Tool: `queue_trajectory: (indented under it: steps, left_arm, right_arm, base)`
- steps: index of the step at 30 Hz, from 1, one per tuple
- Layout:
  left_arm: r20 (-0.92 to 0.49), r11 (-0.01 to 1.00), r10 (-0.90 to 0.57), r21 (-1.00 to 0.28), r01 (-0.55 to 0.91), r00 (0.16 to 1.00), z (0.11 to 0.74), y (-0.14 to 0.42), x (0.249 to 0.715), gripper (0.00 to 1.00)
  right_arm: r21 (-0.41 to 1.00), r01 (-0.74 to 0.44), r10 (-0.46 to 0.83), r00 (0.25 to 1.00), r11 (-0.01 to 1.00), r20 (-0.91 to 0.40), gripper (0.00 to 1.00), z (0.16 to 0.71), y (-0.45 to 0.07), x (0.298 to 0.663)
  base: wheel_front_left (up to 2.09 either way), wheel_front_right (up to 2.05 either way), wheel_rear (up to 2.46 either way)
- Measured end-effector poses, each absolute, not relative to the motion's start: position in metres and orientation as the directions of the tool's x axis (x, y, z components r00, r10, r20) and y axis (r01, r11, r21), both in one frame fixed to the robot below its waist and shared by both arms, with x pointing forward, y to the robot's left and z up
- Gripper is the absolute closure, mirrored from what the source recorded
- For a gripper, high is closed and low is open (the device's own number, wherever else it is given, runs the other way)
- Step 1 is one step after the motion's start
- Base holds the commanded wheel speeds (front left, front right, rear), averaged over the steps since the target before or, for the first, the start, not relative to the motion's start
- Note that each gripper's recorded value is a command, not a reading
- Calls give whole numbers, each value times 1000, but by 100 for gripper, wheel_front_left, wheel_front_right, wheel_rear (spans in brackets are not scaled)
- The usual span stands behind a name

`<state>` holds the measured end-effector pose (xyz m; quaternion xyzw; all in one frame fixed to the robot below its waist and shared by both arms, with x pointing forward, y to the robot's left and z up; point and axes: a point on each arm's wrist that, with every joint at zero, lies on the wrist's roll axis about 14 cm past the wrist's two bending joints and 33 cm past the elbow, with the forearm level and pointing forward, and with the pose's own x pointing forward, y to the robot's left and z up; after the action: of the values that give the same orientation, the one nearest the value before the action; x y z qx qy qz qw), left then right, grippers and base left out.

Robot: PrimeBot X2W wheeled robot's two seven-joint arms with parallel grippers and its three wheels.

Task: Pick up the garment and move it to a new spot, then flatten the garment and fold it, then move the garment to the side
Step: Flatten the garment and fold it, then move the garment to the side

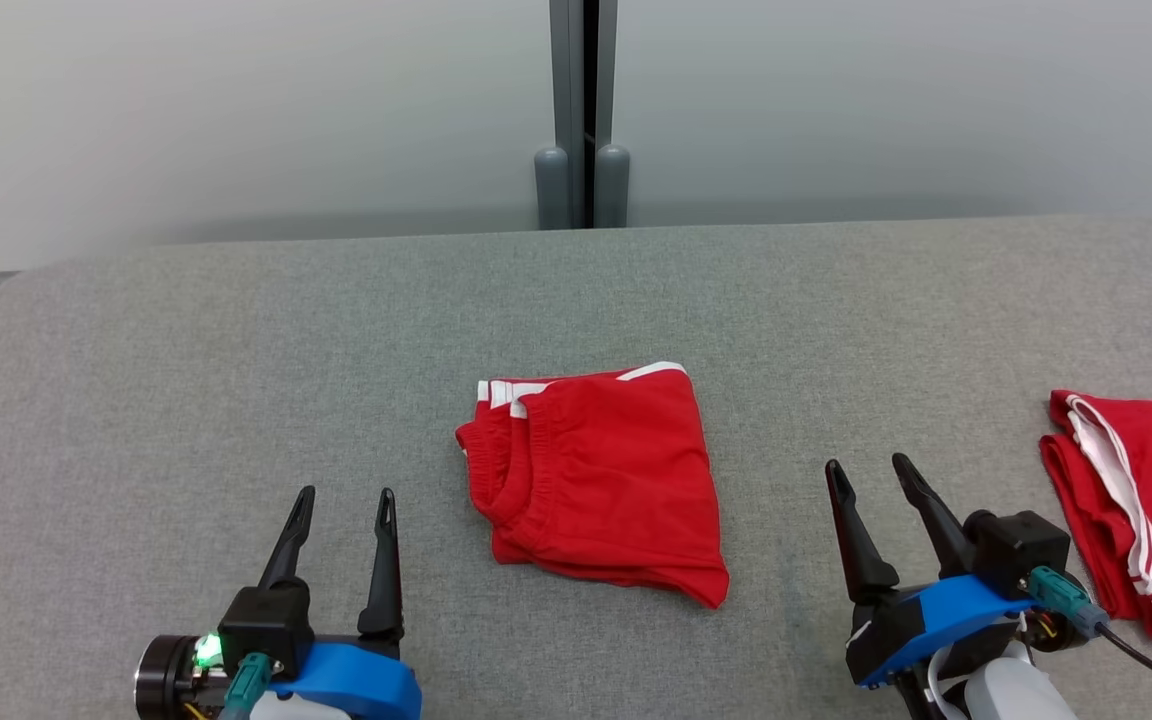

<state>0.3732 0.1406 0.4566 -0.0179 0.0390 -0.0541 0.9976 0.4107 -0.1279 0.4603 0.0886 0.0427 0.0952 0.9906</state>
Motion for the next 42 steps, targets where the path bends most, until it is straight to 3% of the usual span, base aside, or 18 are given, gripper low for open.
queue_trajectory:
  steps: [31, 42]
  left_arm:
    - [-164, 1000, 3, 21, 0, 986, 430, 176, 329, 0]
    - [-176, 1000, -5, 24, 9, 984, 426, 175, 330, 0]
  right_arm:
    - [123, -95, 103, 993, 988, -58, 0, 465, -163, 380]
    - [128, -114, 127, 987, 985, -98, 0, 452, -155, 381]
  base:
    - [0, 0, 0]
    - [0, 0, 0]
